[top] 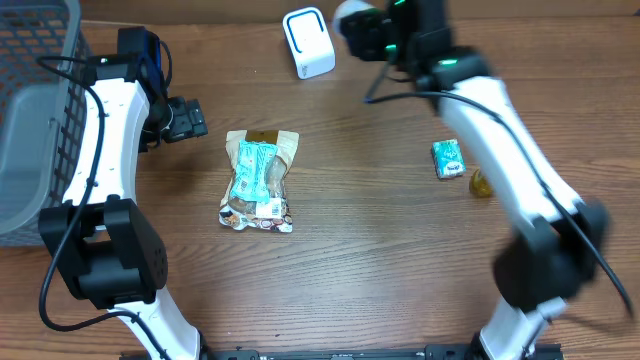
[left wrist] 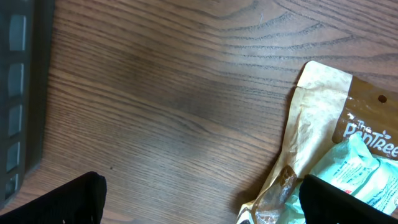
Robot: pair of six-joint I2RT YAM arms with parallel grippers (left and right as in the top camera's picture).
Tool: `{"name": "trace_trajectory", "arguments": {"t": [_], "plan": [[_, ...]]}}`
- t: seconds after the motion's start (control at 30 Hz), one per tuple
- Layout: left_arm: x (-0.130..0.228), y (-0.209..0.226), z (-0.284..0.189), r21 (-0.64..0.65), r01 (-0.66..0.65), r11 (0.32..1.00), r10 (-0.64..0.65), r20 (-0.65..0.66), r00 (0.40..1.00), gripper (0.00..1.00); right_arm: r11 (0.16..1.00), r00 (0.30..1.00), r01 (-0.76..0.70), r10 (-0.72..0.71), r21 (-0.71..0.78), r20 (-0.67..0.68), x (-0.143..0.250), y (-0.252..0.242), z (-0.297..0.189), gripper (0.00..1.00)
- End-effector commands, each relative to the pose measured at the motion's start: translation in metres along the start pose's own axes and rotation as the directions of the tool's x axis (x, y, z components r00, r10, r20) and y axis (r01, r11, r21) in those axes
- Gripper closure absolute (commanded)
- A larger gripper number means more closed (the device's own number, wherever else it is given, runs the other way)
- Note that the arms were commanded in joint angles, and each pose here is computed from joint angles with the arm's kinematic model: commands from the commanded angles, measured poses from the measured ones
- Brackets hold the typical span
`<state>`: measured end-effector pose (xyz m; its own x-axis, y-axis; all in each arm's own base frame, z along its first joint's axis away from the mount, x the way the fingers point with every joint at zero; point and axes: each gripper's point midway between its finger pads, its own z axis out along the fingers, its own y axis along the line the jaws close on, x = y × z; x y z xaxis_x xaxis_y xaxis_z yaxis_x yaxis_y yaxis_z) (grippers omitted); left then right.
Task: Scan the item barcode
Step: 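Carry the jar right and set it upright near the yellow bottle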
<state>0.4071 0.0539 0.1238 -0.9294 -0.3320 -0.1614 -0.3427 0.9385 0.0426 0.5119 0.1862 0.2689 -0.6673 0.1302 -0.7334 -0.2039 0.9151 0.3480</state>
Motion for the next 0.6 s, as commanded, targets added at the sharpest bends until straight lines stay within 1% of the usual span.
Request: {"name": "trace_trajectory", "arguments": {"t": [0.0, 0.03, 0.1, 0.2, 0.23, 0.3, 0.43, 0.57], "plan": [[-0.004, -0.003, -0.008, 0.003, -0.016, 1.0, 0.016, 0.026, 1.0, 0.0, 0.997, 0.992, -0.048, 0.055, 0.066, -0.111, 0.02, -0.021, -0.034, 0.96], [-0.004, -0.003, -0.008, 0.003, -0.016, 1.0, 0.016, 0.026, 1.0, 0.01, 0.993, 0.978, -0.062, 0.081, 0.105, -0.194, 0.041, -0.031, -0.041, 0.96], [-0.004, -0.003, -0.008, 0.003, -0.016, 1.0, 0.016, 0.026, 1.0, 0.01, 0.98, 0.925, -0.076, 0.138, 0.183, -0.355, 0.083, -0.049, -0.054, 0.96], [-0.004, -0.003, -0.008, 0.003, -0.016, 1.0, 0.016, 0.025, 1.0, 0.0, 0.962, 0.842, -0.076, 0.203, 0.261, -0.499, 0.13, -0.067, -0.066, 0.95], [-0.004, -0.003, -0.008, 0.003, -0.016, 1.0, 0.016, 0.026, 1.0, 0.0, 0.958, 0.816, -0.073, 0.217, 0.277, -0.535, 0.144, -0.07, -0.068, 0.93], [-0.004, -0.003, -0.008, 0.003, -0.016, 1.0, 0.016, 0.026, 1.0, 0.01, 0.95, 0.77, -0.067, 0.243, 0.304, -0.589, 0.168, -0.077, -0.07, 0.92], [-0.004, -0.003, -0.008, 0.003, -0.016, 1.0, 0.016, 0.026, 1.0, 0.0, 0.929, 0.704, -0.027, 0.28, 0.369, -0.653, 0.207, -0.095, -0.074, 0.91], [-0.004, -0.003, -0.008, 0.003, -0.016, 1.0, 0.016, 0.026, 1.0, 0.01, 0.898, 0.664, 0.04, 0.303, 0.438, -0.683, 0.237, -0.117, -0.077, 0.87]]}}
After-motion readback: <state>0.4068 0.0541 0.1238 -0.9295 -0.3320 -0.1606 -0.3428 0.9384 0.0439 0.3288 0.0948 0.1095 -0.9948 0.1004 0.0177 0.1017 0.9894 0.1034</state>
